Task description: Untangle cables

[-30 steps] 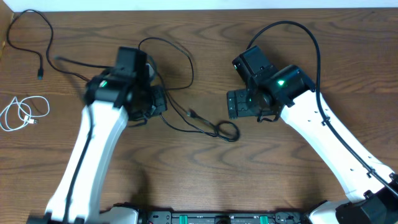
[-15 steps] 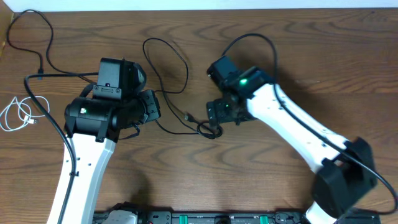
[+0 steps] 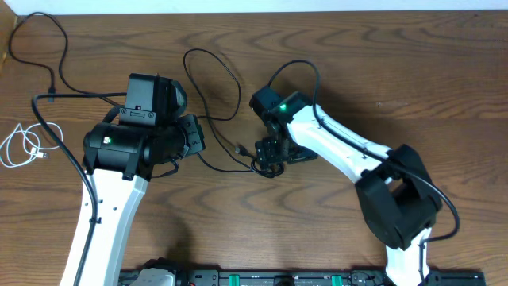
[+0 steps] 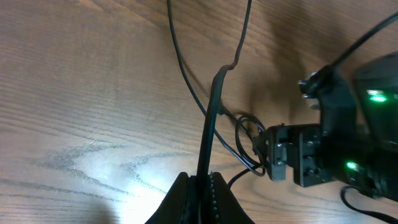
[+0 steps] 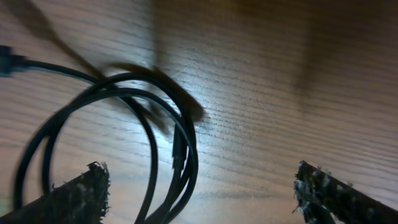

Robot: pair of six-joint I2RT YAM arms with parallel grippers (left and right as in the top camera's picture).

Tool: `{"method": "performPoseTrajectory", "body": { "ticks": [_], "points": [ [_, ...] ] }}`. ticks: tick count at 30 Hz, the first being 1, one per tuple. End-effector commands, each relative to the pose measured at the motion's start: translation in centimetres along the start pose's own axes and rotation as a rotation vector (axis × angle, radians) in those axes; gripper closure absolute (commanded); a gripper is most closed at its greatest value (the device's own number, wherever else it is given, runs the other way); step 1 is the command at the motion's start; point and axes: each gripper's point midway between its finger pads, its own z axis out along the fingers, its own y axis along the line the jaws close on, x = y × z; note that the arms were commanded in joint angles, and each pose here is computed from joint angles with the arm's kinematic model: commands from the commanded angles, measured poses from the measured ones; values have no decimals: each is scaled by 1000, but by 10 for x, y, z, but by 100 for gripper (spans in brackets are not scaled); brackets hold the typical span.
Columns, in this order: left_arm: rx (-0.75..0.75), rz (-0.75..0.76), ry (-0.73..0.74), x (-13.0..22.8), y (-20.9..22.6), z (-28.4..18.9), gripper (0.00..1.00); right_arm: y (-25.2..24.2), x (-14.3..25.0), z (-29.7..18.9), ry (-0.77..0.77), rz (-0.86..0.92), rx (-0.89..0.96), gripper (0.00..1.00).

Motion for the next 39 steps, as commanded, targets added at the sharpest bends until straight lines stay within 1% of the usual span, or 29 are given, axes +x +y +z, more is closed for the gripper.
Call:
{"method": "performPoseTrajectory", "body": {
  "ticks": [1,3,6,8,9,10,11,12,14,15,20,24,29,35,39],
  "points": [
    [-13,-12,-8,-3,2,-1,93,-1,7,17,59,-9,9,12],
    [-13,-12,-8,-3,2,-1,92,-5,10,21,77,-6,22,15],
    [-28,-13,-13,-4,5,-1,92,-15,12,24,89,1,70,30],
    [-31,-13,-13,-4,5,-1,92,-24,11,24,85,2,112,44],
    [-31,-13,-13,-4,5,-1,92,-30,11,23,82,6,141,50],
    [-32,-13,-12,-4,5,-1,93,-38,10,23,78,19,175,59],
    [-32,-13,-12,-4,6,-1,93,-47,10,21,74,37,212,67],
    [-36,-14,-11,-3,6,-1,92,-56,10,19,71,56,248,77],
    [-71,-33,-15,-4,14,-2,93,-73,10,16,71,98,309,93],
    [-100,-54,-20,-4,19,-2,93,-81,10,14,74,113,330,98],
    [-275,-139,-48,-4,55,-9,92,-112,12,3,115,170,382,99],
    [-409,-216,-82,-3,81,-17,92,-136,7,-23,131,220,423,99],
    [-421,-222,-78,-1,83,-18,92,-149,-1,-65,104,263,427,99],
    [-437,-220,-76,0,86,-19,92,-166,-11,-126,-23,312,480,99],
    [-486,-226,-94,-1,94,-23,92,-168,-12,-158,-117,326,471,99]
  ]
}}
